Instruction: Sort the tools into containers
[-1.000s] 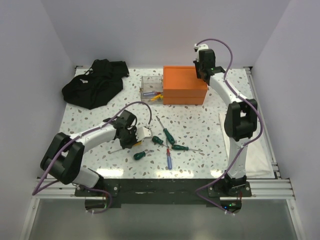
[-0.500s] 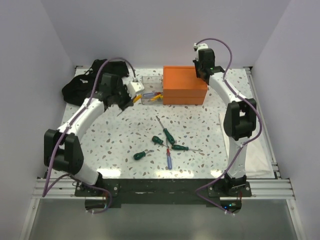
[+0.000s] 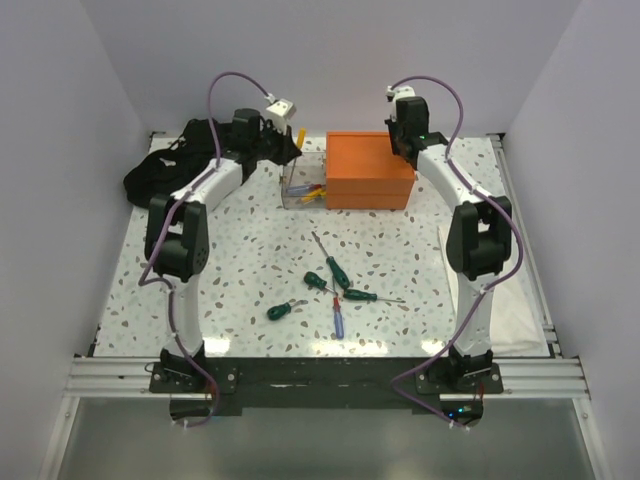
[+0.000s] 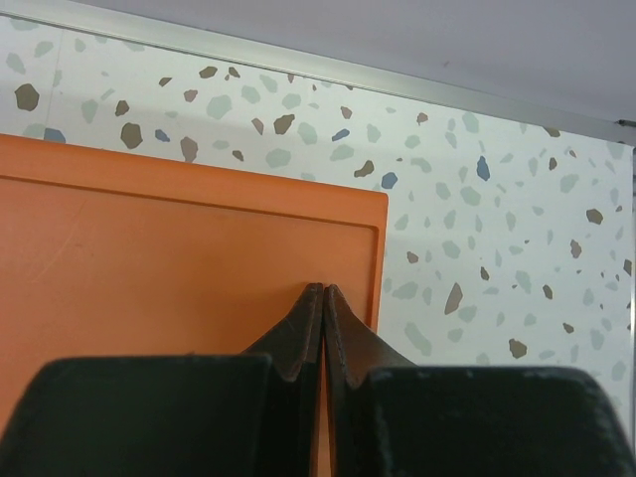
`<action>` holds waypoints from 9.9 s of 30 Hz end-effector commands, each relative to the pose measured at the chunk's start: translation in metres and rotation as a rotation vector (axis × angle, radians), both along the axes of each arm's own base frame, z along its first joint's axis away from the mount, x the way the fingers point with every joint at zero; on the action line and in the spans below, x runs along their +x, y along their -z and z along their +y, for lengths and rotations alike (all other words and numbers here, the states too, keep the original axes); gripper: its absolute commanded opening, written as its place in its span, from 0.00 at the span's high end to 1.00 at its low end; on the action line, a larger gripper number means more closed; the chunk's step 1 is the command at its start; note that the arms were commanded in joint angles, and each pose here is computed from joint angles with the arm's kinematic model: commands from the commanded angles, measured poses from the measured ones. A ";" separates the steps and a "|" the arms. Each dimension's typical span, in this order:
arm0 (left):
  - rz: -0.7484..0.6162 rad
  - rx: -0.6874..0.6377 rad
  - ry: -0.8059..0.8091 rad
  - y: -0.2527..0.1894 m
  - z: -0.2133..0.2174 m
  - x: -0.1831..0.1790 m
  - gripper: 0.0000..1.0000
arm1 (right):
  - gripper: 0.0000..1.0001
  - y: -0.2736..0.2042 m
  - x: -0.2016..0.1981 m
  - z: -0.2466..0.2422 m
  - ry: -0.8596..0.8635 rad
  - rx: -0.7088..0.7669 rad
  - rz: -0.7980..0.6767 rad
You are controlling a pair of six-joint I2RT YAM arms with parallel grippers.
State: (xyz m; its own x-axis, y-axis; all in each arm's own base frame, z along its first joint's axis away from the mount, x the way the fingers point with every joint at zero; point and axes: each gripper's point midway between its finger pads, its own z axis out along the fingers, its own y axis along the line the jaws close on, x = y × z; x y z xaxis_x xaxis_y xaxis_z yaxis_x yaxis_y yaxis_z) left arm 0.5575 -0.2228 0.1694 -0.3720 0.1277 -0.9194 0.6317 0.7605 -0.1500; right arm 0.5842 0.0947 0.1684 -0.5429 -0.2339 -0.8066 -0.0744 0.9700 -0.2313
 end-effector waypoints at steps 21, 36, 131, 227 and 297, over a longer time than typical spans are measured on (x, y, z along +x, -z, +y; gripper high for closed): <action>0.028 0.122 0.049 0.005 -0.009 -0.012 0.49 | 0.98 0.104 -0.046 0.001 -0.033 -0.069 0.332; 0.150 0.308 0.818 0.053 0.030 -0.256 0.45 | 0.98 0.108 -0.052 -0.001 -0.038 -0.082 0.343; -0.087 -0.334 -0.019 -0.011 -0.021 0.034 1.00 | 0.98 0.103 -0.050 0.002 -0.075 -0.159 0.327; -0.173 0.050 -0.289 -0.076 0.094 -0.085 0.47 | 0.28 0.089 -0.413 0.058 -1.823 -0.549 0.663; -0.042 0.128 -0.355 -0.063 0.147 -0.097 0.47 | 1.00 -0.088 -0.041 0.279 -0.766 0.179 -0.289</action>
